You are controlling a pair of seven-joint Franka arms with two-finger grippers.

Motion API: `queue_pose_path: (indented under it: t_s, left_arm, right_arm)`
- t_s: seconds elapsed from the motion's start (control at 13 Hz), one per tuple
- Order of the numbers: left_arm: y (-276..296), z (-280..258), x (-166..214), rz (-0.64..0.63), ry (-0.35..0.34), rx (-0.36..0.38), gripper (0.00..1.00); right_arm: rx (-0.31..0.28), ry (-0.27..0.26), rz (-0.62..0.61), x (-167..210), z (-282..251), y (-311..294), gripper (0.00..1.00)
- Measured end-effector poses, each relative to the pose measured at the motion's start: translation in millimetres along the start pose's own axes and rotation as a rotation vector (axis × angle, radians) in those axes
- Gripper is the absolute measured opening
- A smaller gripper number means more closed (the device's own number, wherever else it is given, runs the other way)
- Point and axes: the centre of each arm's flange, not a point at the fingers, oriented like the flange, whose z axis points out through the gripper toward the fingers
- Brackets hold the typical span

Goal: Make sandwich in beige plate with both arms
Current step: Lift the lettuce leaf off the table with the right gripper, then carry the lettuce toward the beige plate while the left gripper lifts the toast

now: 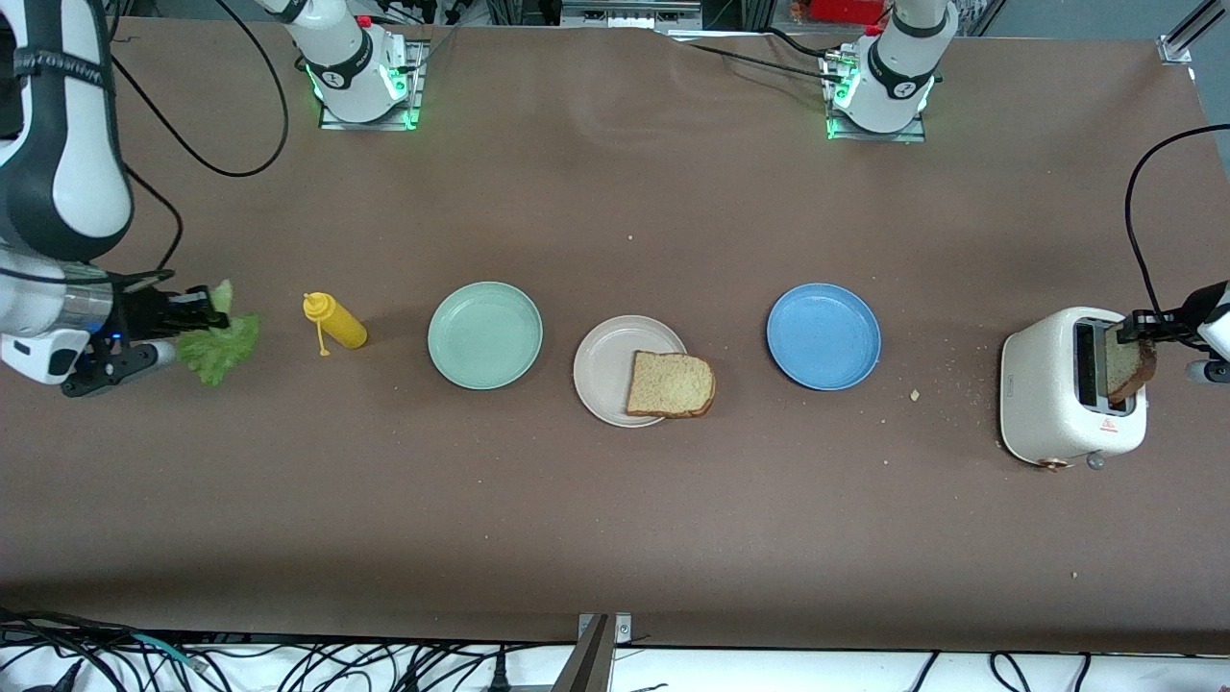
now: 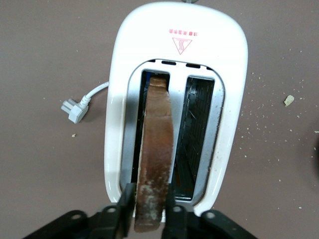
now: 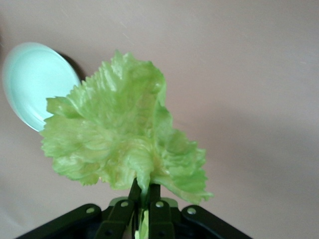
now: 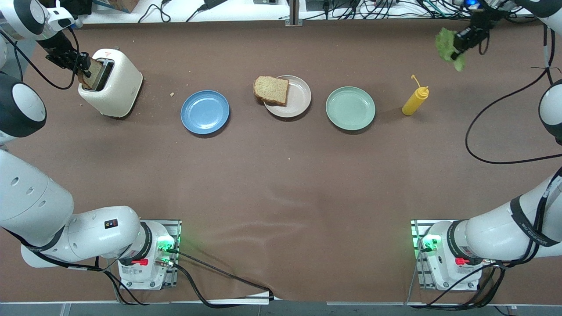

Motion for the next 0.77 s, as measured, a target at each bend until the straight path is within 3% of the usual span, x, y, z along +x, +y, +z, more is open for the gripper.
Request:
queue_pose_path:
  t_s: [0.08, 0.15, 0.39, 0.77]
  left_arm:
    - [-0.2, -2.4, 0.8, 0.0, 0.005, 0.002, 0.15]
    - [-0.6, -6.0, 2.0, 0.004, 0.009, 0.01, 0.12]
    - [1.5, -31.9, 8.6, 0.037, 0.019, 0.071, 0.12]
    - [22.8, -104.8, 19.6, 0.071, 0.041, 0.091, 0.08]
  right_arm:
    - [0.046, 0.015, 0.062, 7.4, -1.2, -27.4, 0.09]
    - [0.097, 0.019, 0.127, 13.2, 1.3, -51.1, 0.09]
    - [0.173, 0.032, 0.296, 31.2, 11.5, -119.9, 0.09]
    - [0.266, 0.071, 0.606, 66.2, 64.9, -254.0, 0.09]
